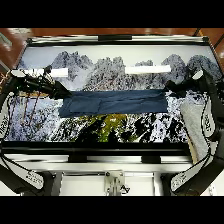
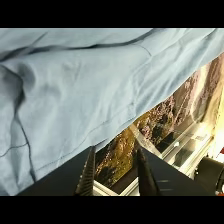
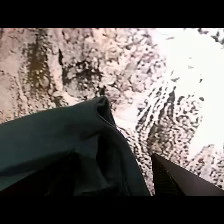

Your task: Fold the shirts.

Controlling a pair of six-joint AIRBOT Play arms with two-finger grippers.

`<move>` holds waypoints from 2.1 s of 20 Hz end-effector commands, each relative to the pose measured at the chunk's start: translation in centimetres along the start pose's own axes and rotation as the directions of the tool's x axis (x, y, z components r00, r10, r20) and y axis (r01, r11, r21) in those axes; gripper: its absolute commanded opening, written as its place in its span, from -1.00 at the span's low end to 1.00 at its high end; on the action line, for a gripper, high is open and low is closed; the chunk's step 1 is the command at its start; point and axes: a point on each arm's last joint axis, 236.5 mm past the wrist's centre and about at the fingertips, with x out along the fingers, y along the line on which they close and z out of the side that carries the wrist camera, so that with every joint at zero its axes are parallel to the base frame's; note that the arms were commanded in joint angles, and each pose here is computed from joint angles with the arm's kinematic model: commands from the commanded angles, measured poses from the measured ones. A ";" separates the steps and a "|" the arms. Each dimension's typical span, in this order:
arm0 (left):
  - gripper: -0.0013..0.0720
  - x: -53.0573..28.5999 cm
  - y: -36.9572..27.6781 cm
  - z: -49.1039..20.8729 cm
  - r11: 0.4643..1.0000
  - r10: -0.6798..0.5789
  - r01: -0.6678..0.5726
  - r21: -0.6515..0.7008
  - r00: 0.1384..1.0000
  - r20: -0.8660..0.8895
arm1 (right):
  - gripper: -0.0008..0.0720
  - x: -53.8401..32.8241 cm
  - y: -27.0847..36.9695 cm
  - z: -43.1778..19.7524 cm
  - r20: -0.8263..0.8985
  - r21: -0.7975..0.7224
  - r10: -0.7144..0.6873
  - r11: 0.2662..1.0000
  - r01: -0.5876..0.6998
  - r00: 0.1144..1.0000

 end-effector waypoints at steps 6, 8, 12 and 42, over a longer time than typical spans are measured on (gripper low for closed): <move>-0.07 0.0 -1.0 0.4 0.999 -0.043 0.043 0.001 0.999 0.017 | 0.64 0.6 -1.5 -3.6 -0.156 0.002 -0.037 0.999 0.038 0.987; -0.07 -0.1 -1.4 0.6 0.998 -0.058 0.058 0.007 0.998 0.023 | 0.63 1.5 -0.5 -5.3 -0.229 0.015 0.023 1.000 -0.020 0.973; -0.07 -0.1 -1.5 0.6 0.998 -0.063 0.063 0.007 0.998 0.026 | -0.11 2.5 1.4 -6.1 -0.264 0.011 0.115 0.993 -0.116 0.958; -0.88 24.1 -18.8 -1.9 0.969 -0.051 0.025 0.245 0.993 0.102 | -0.76 -27.7 16.5 -10.7 0.022 -0.202 0.344 0.921 -0.332 0.939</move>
